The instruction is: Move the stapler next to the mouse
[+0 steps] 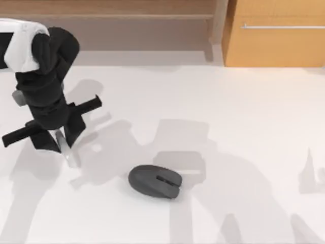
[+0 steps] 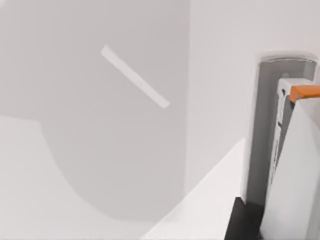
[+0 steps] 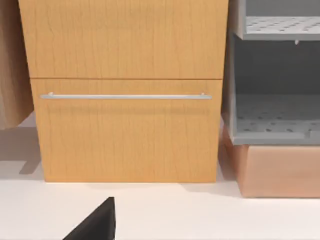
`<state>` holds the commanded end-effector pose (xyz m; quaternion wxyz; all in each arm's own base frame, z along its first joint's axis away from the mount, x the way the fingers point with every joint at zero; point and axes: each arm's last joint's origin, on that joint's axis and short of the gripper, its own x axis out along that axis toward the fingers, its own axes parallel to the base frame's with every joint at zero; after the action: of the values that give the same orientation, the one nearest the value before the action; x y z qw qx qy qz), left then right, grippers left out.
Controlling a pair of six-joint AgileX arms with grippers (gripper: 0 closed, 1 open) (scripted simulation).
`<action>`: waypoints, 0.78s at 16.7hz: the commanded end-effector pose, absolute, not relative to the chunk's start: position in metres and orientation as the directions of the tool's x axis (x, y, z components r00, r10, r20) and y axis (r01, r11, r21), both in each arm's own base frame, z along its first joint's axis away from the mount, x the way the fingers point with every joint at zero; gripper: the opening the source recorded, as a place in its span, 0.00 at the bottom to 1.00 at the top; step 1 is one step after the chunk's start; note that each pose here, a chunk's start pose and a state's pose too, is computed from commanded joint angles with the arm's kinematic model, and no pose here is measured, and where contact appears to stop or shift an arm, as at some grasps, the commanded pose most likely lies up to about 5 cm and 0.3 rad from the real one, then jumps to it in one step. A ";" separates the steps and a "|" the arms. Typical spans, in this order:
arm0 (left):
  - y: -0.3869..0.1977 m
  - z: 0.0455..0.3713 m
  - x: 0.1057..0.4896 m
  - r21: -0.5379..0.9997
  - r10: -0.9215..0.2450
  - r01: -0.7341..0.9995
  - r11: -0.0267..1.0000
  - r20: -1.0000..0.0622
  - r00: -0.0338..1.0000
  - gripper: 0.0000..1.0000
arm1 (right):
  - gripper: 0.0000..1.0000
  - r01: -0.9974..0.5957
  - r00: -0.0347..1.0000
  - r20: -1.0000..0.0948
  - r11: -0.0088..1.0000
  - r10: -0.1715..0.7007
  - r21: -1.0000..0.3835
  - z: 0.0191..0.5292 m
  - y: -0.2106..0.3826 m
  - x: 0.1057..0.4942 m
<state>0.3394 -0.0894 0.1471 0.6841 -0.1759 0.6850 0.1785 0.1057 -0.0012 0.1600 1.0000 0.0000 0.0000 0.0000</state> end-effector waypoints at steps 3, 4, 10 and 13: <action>-0.089 0.146 0.339 0.006 0.004 -0.485 0.875 -1.000 -0.005 0.00 | 1.00 0.000 1.000 0.000 1.000 0.000 0.000 0.160 -0.001 0.106; -0.090 0.146 0.340 0.006 0.004 -0.484 0.875 -1.000 -0.004 0.00 | 1.00 0.000 1.000 0.000 1.000 0.000 0.000 0.160 -0.001 0.106; -0.120 0.153 0.371 0.011 0.004 -0.399 0.917 -1.000 -0.019 0.00 | 1.00 0.000 1.000 0.000 1.000 0.000 0.000 0.160 -0.001 0.106; -0.152 0.154 0.397 0.013 0.005 -0.312 0.950 -1.000 -0.029 0.00 | 1.00 0.000 1.000 0.000 1.000 0.000 0.000 0.160 -0.001 0.106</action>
<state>0.3974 -0.1518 0.1543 0.6884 -0.1086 0.7079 0.1151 0.1057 -0.0012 0.1600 1.0000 0.0000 0.0000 0.0000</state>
